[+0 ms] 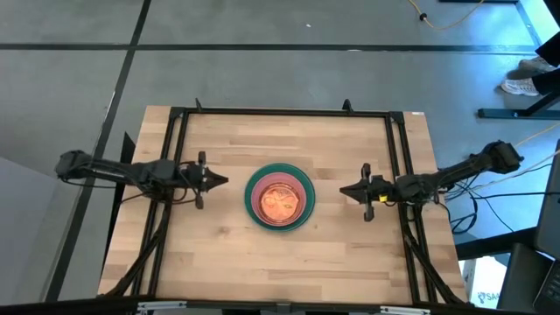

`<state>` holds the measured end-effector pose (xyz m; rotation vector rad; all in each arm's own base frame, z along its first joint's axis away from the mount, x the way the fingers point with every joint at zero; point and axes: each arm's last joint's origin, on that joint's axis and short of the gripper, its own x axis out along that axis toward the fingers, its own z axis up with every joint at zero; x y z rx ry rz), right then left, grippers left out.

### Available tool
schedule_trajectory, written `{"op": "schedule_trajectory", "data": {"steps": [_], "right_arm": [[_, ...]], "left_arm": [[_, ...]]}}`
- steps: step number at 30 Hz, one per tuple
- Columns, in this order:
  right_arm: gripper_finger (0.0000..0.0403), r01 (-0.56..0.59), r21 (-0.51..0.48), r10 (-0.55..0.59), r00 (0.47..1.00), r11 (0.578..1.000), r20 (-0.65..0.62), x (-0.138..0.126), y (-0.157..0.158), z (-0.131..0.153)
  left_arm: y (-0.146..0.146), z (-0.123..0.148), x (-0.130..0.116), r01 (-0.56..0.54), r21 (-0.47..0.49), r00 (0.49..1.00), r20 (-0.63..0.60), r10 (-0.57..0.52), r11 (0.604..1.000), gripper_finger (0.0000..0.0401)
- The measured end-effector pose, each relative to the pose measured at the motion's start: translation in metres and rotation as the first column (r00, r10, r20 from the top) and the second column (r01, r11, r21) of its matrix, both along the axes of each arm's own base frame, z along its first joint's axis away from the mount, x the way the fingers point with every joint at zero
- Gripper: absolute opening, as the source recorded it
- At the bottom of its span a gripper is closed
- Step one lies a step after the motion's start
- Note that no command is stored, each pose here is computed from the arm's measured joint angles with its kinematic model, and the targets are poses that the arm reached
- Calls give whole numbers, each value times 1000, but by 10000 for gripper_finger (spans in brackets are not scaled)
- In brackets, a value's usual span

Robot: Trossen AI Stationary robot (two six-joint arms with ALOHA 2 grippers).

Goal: Stack plastic plates
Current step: Return to Home Position

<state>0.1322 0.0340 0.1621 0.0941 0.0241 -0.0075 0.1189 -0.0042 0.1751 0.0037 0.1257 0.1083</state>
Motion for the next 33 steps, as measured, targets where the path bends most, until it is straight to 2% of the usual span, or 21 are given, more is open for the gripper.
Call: {"op": "schedule_trajectory", "data": {"steps": [6,11,19,25,27,30,33], "right_arm": [[9,-5,8,5,1000,1000,25,-2,-1,3],[1,-4,-1,4,1000,1000,-2,-5,-1,1],[1,28,-3,-28,1000,1000,-5,-12,-5,2],[1,22,2,-22,1000,1000,10,-16,-6,5],[1,22,0,-22,1000,1000,6,-18,-6,4],[1,23,0,-23,1000,1000,9,-19,-7,4],[1,23,2,-23,1000,1000,15,-20,-7,5]], "left_arm": [[1,2,-15,0,-4,1000,29,0,1000,12],[2,2,-27,0,-9,999,54,0,1000,12],[2,-4,-28,-5,-5,1000,8,6,1000,12],[1,-3,-27,52,-11,998,18,-52,999,12],[0,-4,-26,81,-15,996,45,-80,997,12],[-2,-8,-22,116,-13,982,149,-113,993,11],[-1,-8,-21,99,-13,985,142,-97,995,11]]}}
